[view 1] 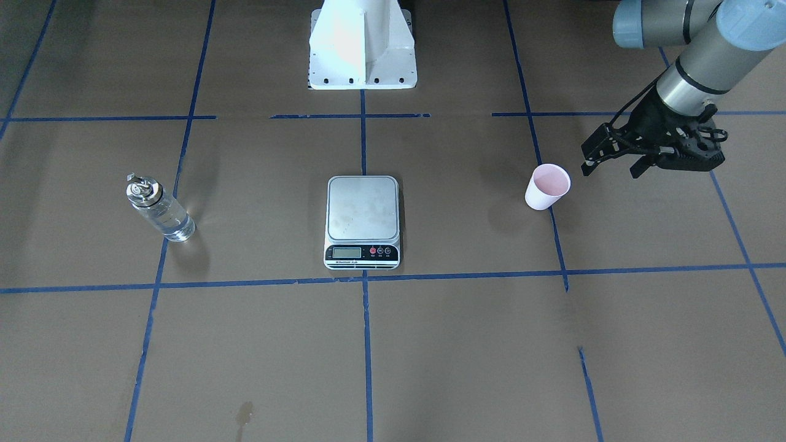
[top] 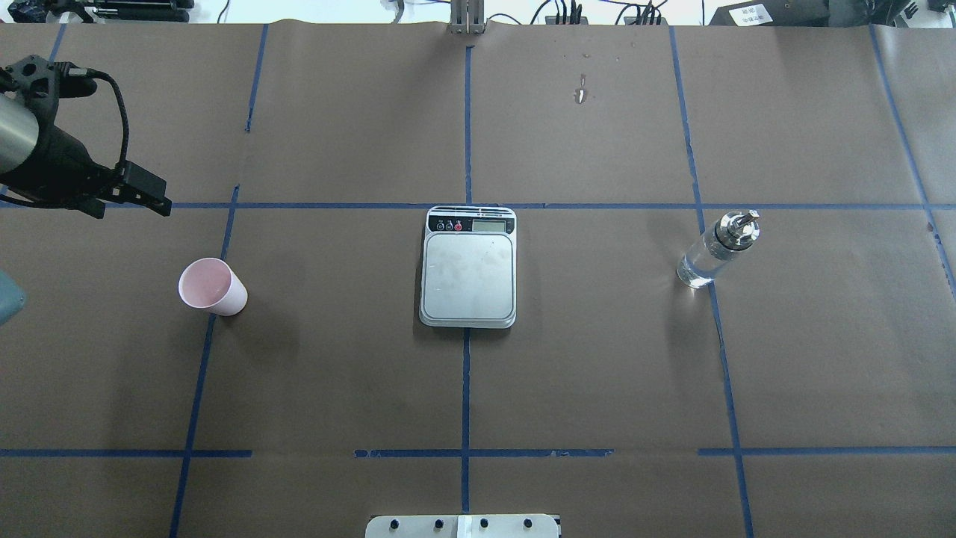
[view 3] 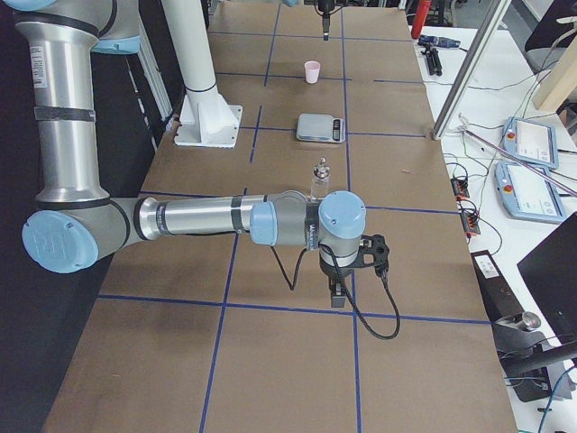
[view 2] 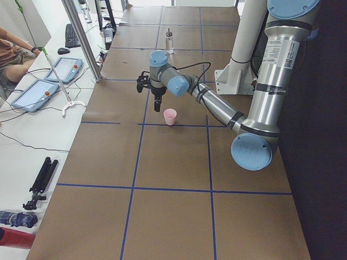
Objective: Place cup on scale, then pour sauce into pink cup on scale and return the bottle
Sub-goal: 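Move the left gripper down to the pink paper cup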
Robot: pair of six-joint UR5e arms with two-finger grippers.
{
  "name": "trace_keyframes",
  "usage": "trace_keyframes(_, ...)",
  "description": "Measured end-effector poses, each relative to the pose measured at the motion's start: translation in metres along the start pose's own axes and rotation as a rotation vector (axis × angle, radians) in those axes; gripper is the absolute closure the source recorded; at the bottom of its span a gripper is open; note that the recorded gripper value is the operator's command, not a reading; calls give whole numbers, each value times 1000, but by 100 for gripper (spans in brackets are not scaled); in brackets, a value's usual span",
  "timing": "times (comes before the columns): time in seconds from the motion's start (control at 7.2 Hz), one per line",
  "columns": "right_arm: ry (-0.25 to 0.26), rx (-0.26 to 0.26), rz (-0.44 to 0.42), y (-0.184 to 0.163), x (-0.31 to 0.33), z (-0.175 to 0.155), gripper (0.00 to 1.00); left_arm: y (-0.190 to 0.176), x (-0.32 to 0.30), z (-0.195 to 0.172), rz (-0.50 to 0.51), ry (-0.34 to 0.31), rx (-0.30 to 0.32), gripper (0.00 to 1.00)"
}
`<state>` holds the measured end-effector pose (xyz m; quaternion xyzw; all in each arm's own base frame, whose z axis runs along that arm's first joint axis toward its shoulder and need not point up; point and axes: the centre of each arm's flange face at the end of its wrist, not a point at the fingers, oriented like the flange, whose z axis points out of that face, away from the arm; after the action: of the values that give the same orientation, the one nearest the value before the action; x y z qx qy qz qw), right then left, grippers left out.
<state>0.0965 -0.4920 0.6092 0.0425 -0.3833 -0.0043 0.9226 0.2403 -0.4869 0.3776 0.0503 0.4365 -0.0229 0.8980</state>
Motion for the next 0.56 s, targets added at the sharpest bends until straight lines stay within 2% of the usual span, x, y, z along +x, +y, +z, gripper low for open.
trace_keyframes(0.28,-5,-3,3,2,1,2,0,2,-4,40,-25,-26,10,0)
trace_keyframes(0.56,-9,-2,2,2,1,2,0,13,-4,65,-18,-48,-15,0)
